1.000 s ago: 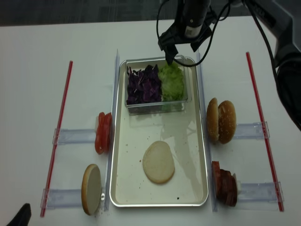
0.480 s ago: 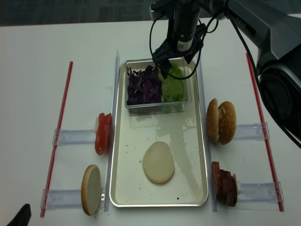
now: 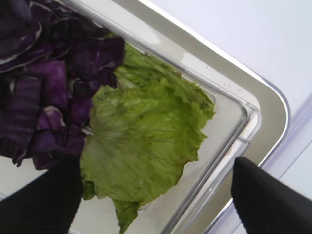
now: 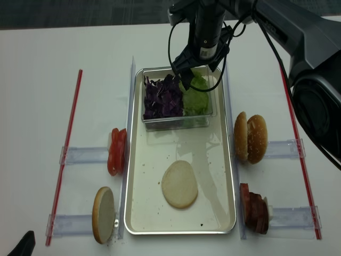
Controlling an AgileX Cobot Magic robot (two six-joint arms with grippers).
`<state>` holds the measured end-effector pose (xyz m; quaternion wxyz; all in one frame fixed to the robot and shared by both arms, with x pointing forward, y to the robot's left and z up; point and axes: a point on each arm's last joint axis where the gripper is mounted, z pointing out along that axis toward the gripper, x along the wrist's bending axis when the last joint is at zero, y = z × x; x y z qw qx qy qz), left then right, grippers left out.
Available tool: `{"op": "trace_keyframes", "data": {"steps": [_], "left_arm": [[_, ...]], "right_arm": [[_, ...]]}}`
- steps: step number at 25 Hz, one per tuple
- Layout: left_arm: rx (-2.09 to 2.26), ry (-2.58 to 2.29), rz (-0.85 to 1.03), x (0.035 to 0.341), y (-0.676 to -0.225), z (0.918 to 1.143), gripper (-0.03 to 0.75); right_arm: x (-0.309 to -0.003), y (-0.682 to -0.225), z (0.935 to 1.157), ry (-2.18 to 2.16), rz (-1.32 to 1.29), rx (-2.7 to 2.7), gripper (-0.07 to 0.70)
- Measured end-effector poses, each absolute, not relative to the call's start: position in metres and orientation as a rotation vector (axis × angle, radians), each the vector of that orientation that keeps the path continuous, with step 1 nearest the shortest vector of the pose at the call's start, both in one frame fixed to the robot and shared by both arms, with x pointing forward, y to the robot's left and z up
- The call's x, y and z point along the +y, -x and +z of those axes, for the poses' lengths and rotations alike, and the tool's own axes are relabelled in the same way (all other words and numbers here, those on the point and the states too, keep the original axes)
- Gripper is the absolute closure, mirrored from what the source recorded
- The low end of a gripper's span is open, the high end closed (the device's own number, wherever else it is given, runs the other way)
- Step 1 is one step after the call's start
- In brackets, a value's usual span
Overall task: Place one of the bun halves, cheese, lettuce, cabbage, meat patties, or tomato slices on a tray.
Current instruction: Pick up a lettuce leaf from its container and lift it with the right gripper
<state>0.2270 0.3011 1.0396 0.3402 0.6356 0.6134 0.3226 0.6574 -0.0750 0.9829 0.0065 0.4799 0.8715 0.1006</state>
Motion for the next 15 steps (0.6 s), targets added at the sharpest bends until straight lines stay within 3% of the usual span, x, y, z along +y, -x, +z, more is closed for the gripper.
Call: {"op": "trace_keyframes", "data": {"steps": [15], "left_arm": [[1.596,-1.654,0.840,0.301,-0.227,1.040,0.151]], "right_arm": [[-0.062,-0.650,0.983,-1.449,0.321,2.762,0.007]]}}
